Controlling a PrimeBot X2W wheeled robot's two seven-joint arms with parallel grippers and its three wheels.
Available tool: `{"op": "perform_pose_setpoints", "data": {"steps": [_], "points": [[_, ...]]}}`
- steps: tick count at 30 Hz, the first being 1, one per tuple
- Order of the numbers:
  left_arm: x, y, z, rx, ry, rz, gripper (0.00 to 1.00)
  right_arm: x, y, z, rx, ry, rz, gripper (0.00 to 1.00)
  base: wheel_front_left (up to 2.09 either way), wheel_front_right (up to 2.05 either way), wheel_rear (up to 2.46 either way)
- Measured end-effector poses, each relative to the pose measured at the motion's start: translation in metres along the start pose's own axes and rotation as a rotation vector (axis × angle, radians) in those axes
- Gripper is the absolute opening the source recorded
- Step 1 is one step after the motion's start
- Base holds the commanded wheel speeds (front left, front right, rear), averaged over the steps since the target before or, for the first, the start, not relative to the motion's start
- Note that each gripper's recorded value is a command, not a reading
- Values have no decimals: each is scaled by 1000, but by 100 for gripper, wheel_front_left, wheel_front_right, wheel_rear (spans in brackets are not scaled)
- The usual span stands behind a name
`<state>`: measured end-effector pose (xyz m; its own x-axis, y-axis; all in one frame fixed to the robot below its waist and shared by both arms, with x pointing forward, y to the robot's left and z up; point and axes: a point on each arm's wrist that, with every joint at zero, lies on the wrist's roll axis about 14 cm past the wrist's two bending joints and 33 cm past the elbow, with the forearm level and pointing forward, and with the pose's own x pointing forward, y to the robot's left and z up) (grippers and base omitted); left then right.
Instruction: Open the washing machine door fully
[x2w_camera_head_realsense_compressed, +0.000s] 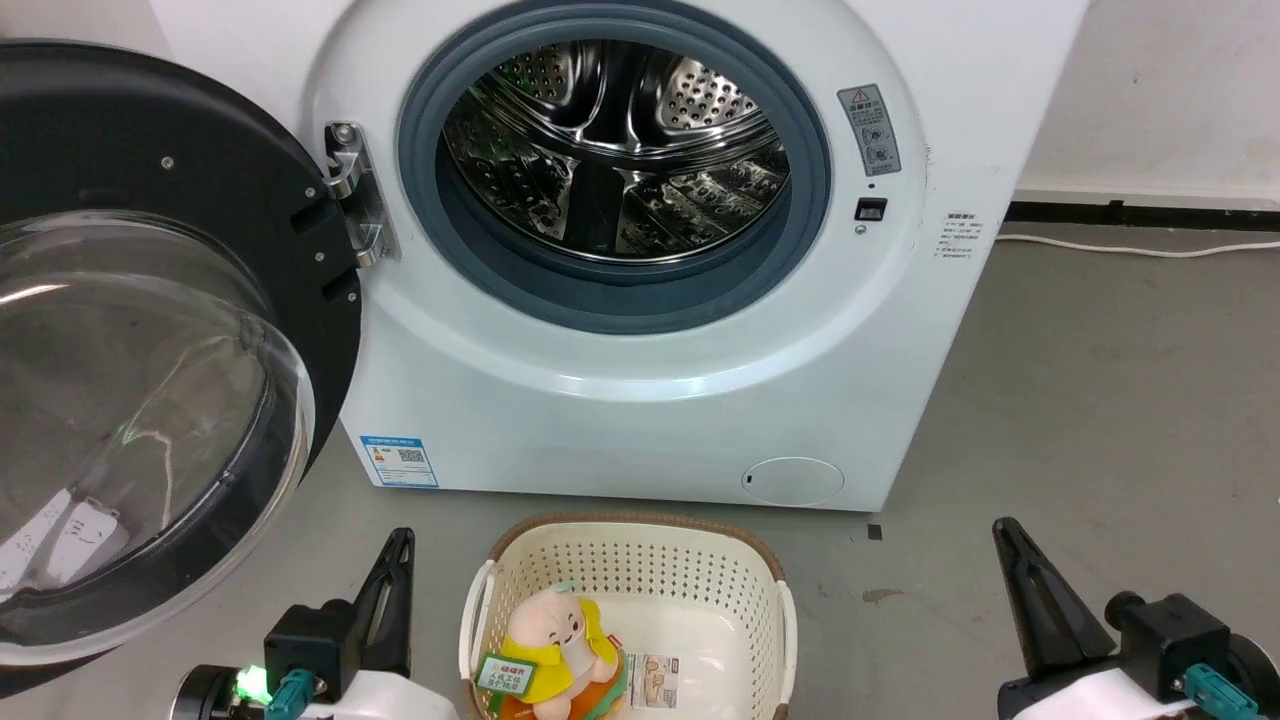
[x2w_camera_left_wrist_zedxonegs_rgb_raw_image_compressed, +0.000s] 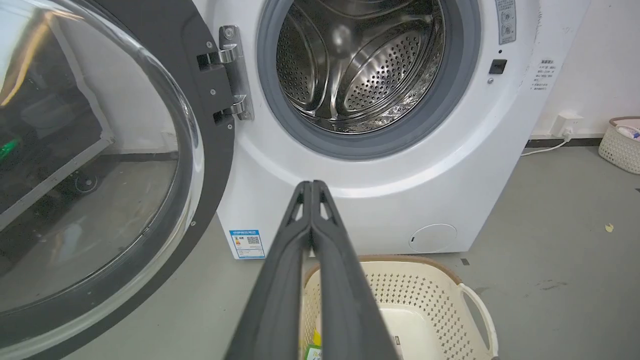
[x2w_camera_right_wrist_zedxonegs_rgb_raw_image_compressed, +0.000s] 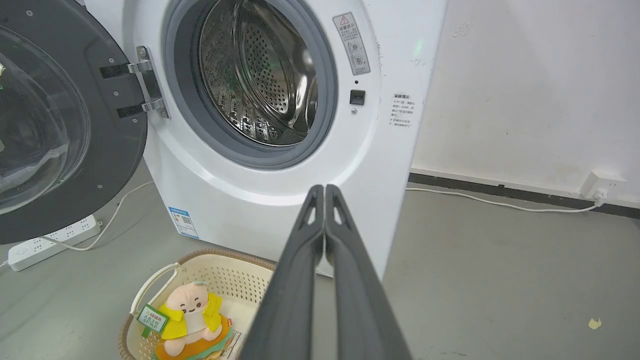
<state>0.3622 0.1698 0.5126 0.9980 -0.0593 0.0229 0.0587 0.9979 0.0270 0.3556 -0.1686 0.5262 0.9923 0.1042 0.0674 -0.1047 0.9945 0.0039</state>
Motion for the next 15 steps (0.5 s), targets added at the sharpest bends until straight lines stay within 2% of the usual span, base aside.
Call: {"op": "perform_pose_setpoints", "data": {"steps": [15], "points": [[1,0,3,2,7,8,0,2,2,-2,-12,23,7,0,0,0,0]]}}
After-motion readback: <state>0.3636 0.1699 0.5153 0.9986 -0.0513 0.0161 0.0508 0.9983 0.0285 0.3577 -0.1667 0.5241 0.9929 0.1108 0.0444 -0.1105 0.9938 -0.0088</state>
